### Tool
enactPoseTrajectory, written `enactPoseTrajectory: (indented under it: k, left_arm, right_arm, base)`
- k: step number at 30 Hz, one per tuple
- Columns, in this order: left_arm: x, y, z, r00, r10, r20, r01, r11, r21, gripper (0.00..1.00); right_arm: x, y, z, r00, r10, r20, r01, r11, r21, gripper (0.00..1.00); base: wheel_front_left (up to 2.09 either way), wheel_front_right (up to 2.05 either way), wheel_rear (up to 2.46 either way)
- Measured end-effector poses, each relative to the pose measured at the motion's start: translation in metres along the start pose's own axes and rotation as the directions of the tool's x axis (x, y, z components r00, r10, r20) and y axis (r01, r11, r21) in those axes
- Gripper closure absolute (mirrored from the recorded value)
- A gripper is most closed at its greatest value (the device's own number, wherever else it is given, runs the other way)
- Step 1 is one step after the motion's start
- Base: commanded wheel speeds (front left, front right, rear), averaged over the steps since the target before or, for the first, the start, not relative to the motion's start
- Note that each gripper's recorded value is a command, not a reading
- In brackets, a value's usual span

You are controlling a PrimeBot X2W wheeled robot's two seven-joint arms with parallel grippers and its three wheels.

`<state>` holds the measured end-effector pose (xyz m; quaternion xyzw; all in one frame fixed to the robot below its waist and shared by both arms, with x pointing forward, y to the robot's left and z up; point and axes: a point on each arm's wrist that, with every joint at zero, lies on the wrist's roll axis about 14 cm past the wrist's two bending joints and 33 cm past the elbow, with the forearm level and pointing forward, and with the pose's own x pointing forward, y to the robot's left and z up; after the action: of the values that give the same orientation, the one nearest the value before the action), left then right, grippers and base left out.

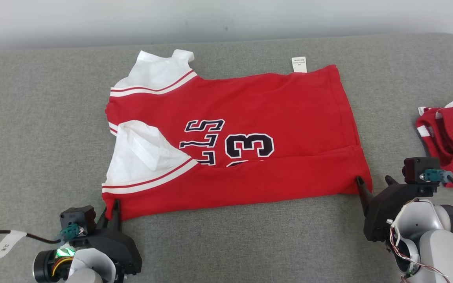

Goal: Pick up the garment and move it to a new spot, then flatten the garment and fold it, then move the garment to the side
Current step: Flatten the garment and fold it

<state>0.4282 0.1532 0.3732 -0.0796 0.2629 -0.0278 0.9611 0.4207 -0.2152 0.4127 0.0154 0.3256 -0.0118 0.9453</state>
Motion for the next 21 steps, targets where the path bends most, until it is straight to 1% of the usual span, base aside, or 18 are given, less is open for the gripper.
enactPoseTrajectory:
  k: [8, 13, 14, 15, 16, 18, 21]
  left_arm:
    - [0.0, 0.003, 0.0, 1.0, 0.003, 0.007, -0.003, 1.0, -0.005, 1.0]
    - [0.0, 0.003, 0.001, 1.0, 0.001, 0.014, -0.001, 1.0, -0.006, 1.0]
    - [0.0, 0.004, 0.001, 1.0, 0.001, 0.015, -0.001, 1.0, -0.006, 1.0]
    - [0.0, 0.004, 0.001, 1.0, 0.0, 0.017, 0.0, 1.0, -0.005, 1.0]
    - [0.0, 0.004, 0.001, 1.0, 0.0, 0.018, 0.001, 1.0, -0.005, 1.0]
    - [0.0, 0.004, 0.001, 1.0, -0.001, 0.019, 0.001, 1.0, -0.003, 1.0]
    - [-0.001, 0.003, 0.002, 1.0, -0.006, 0.027, 0.006, 1.0, 0.0, 1.0]
  right_arm:
    - [0.014, 0.008, -0.019, 0.996, 0.022, -0.091, -0.021, 1.0, 0.016, 0.0]
    - [0.021, 0.018, -0.022, 0.991, 0.06, -0.121, -0.054, 0.997, 0.05, 0.0]
    - [0.021, 0.019, -0.022, 0.99, 0.065, -0.122, -0.058, 0.997, 0.054, 0.09]
    - [0.022, 0.02, -0.023, 0.99, 0.069, -0.126, -0.062, 0.997, 0.056, 0.44]
    - [0.022, 0.021, -0.024, 0.989, 0.072, -0.131, -0.064, 0.996, 0.058, 0.56]
    - [0.022, 0.023, -0.025, 0.988, 0.076, -0.134, -0.069, 0.996, 0.059, 0.99]
    - [0.022, 0.025, -0.025, 0.988, 0.084, -0.133, -0.076, 0.995, 0.064, 1.0]
  base:
    - [0.0, 0.0, 0.0]
    - [0.0, 0.0, 0.0]
    - [0.0, 0.0, 0.0]
    - [0.0, 0.0, 0.0]
    - [0.0, 0.0, 0.0]
    - [0.0, 0.0, 0.0]
    - [0.0, 0.0, 0.0]
